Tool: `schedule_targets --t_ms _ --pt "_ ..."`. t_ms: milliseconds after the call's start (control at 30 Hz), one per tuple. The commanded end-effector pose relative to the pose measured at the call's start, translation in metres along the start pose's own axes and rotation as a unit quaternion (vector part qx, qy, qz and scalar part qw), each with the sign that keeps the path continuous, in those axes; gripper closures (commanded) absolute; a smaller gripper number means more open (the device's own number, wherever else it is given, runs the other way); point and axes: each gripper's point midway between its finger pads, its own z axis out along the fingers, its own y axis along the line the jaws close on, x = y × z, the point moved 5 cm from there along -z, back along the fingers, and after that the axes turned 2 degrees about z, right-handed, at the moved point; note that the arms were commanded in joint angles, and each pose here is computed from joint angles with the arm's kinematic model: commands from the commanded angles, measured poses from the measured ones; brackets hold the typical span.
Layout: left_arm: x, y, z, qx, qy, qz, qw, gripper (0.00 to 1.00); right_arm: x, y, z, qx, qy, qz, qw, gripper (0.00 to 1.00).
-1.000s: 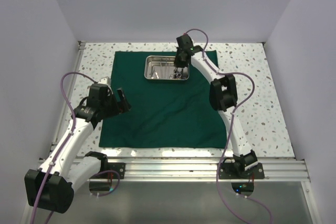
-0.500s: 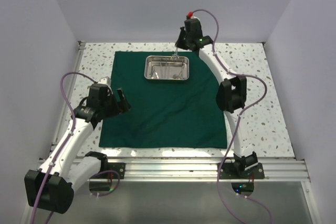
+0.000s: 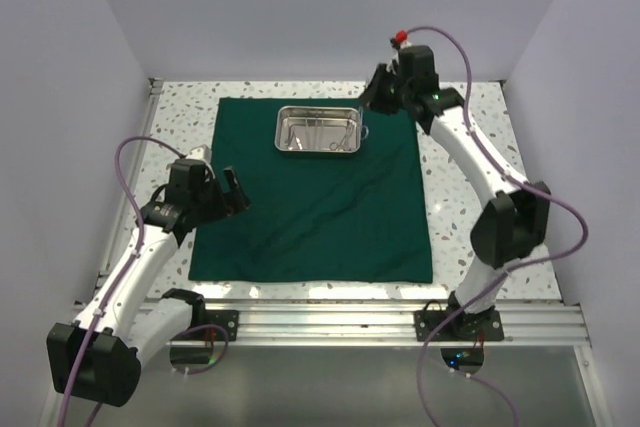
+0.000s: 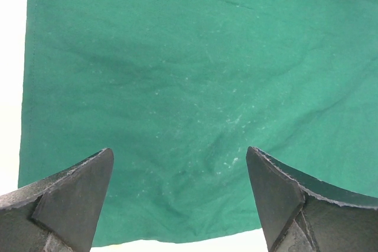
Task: Open and lay out the surgical kit
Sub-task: Place the medical item in the surgical kit.
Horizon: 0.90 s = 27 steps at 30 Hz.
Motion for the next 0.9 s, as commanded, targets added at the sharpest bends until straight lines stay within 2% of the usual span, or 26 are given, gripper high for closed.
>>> schedule_targets --t_ms 0,167,433,667,867 --pt "-0.022 -0.005 0.0 -0.003 -0.032 0.015 0.999 0.01 0.044 0.001 -0.052 -0.043 0.048 0.005 0.998 1.0" --pt "-0.028 -0.004 0.008 -0.01 -0.033 0.032 0.999 0.01 0.132 -0.041 -0.085 -0.017 0.166 0.02 0.986 1.0" --pt "-0.024 -0.002 0.016 -0.01 -0.031 0.033 0.999 0.01 0.212 -0.09 -0.092 0.022 0.301 0.006 0.953 1.0" --pt "-0.023 -0.001 0.012 -0.008 -0.034 0.036 0.999 0.01 0.231 -0.123 -0.083 0.083 0.336 -0.033 0.938 1.0" --pt "-0.025 -0.002 0.013 -0.008 -0.036 0.038 0.999 0.01 0.243 -0.147 -0.094 0.158 0.335 -0.039 0.928 1.0"
